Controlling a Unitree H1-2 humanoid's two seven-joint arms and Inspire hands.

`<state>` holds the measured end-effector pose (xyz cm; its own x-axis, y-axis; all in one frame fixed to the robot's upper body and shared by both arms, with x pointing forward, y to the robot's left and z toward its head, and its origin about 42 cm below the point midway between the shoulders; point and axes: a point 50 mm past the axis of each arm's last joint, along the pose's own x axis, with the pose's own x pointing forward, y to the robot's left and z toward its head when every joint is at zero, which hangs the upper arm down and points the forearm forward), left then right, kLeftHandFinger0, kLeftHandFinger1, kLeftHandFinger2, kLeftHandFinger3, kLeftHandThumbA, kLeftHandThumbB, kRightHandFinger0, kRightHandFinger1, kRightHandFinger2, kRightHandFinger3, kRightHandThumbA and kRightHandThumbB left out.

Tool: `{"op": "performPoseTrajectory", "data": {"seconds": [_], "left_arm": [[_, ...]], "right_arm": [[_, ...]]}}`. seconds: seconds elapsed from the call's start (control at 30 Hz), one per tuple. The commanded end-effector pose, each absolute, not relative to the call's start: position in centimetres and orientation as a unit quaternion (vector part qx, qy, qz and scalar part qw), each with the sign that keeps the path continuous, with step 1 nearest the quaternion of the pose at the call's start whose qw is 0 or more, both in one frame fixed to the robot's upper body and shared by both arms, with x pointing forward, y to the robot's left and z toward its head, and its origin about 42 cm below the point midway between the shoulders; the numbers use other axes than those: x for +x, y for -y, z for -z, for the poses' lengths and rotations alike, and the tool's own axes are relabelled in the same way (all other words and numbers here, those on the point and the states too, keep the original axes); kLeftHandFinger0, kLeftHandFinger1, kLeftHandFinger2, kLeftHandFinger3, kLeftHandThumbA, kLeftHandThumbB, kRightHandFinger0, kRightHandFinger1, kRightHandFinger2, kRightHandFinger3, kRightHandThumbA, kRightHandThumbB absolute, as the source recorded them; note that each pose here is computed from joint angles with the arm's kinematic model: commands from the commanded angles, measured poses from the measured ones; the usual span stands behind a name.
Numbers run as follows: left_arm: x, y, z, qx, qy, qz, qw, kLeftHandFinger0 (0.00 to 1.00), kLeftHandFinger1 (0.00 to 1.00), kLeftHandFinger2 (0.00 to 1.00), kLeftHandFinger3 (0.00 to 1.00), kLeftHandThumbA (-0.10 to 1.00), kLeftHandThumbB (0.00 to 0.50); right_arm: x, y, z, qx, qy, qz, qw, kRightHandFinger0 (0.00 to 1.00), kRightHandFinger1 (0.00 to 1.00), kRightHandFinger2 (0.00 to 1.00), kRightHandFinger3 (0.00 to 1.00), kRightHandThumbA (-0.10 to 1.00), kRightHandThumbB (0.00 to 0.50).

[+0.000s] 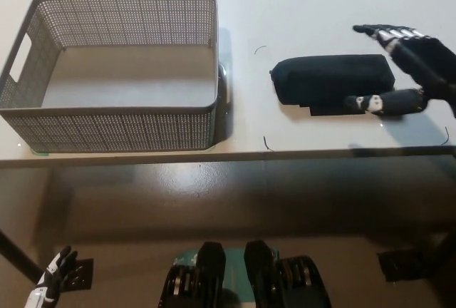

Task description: Use the right hand to pick up the pencil case on the right hand side and put it into a grey container on the left side

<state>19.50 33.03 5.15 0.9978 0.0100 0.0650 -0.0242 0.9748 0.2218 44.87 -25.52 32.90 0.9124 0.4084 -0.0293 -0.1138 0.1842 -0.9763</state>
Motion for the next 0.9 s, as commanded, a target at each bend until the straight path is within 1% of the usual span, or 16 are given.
{"op": "performPoseTrajectory", "data": {"seconds": [0.0, 0.1, 0.2, 0.3, 0.37, 0.4, 0.53, 0.6, 0.73, 0.83, 0.87], "left_arm": [[19.4, -33.1, -6.3, 0.127, 0.068, 0.011, 0.990, 1.00, 1.00, 1.00, 0.97, 1.00, 0.252], [19.3, -33.1, -6.0, 0.121, 0.065, 0.012, 0.991, 1.00, 1.00, 1.00, 0.96, 1.00, 0.260], [19.4, -32.9, -6.1, 0.127, 0.065, 0.017, 0.990, 1.00, 1.00, 1.00, 0.97, 1.00, 0.246], [19.5, -32.9, -6.1, 0.129, 0.065, 0.019, 0.989, 1.00, 1.00, 1.00, 0.97, 1.00, 0.257], [19.6, -32.8, -6.0, 0.130, 0.063, 0.021, 0.989, 1.00, 1.00, 1.00, 0.97, 1.00, 0.255], [19.6, -32.7, -5.9, 0.129, 0.063, 0.022, 0.989, 1.00, 1.00, 1.00, 0.97, 1.00, 0.256], [19.6, -32.7, -5.8, 0.129, 0.060, 0.024, 0.990, 1.00, 1.00, 1.00, 0.97, 1.00, 0.256], [19.5, -32.7, -5.7, 0.129, 0.059, 0.024, 0.990, 1.00, 1.00, 1.00, 0.97, 1.00, 0.266], [19.7, -32.5, -5.8, 0.132, 0.062, 0.029, 0.989, 1.00, 1.00, 1.00, 0.96, 1.00, 0.263], [19.6, -32.5, -5.8, 0.133, 0.060, 0.032, 0.989, 1.00, 1.00, 1.00, 0.96, 1.00, 0.283], [19.7, -32.5, -5.8, 0.134, 0.059, 0.033, 0.989, 1.00, 1.00, 1.00, 0.96, 1.00, 0.280]], "right_arm": [[48.5, 24.7, -36.4, -0.687, 0.056, -0.146, 0.710, 1.00, 1.00, 1.00, 1.00, 0.85, 0.500], [49.6, 24.1, -35.8, -0.690, 0.036, -0.147, 0.708, 1.00, 1.00, 1.00, 1.00, 0.85, 0.500], [51.5, 23.6, -34.4, -0.695, 0.009, -0.150, 0.703, 1.00, 1.00, 1.00, 1.00, 0.86, 0.500], [53.0, 23.4, -33.3, -0.698, -0.011, -0.150, 0.700, 1.00, 1.00, 1.00, 1.00, 0.86, 0.500], [53.7, 23.2, -32.7, -0.700, -0.024, -0.149, 0.698, 1.00, 1.00, 1.00, 1.00, 0.85, 0.500], [54.1, 23.0, -32.5, -0.700, -0.032, -0.150, 0.698, 1.00, 1.00, 1.00, 1.00, 0.83, 0.500], [55.0, 22.1, -32.3, -0.699, -0.041, -0.151, 0.698, 1.00, 1.00, 1.00, 1.00, 0.82, 0.500], [55.3, 21.5, -32.3, -0.697, -0.043, -0.151, 0.700, 1.00, 1.00, 1.00, 1.00, 0.81, 0.500], [55.6, 21.0, -32.3, -0.694, -0.047, -0.154, 0.701, 1.00, 1.00, 1.00, 1.00, 0.80, 0.500], [55.5, 20.6, -32.4, -0.694, -0.045, -0.152, 0.702, 1.00, 1.00, 1.00, 1.00, 0.81, 0.500], [55.5, 20.5, -32.6, -0.694, -0.042, -0.152, 0.702, 1.00, 1.00, 1.00, 1.00, 0.81, 0.500]]}}
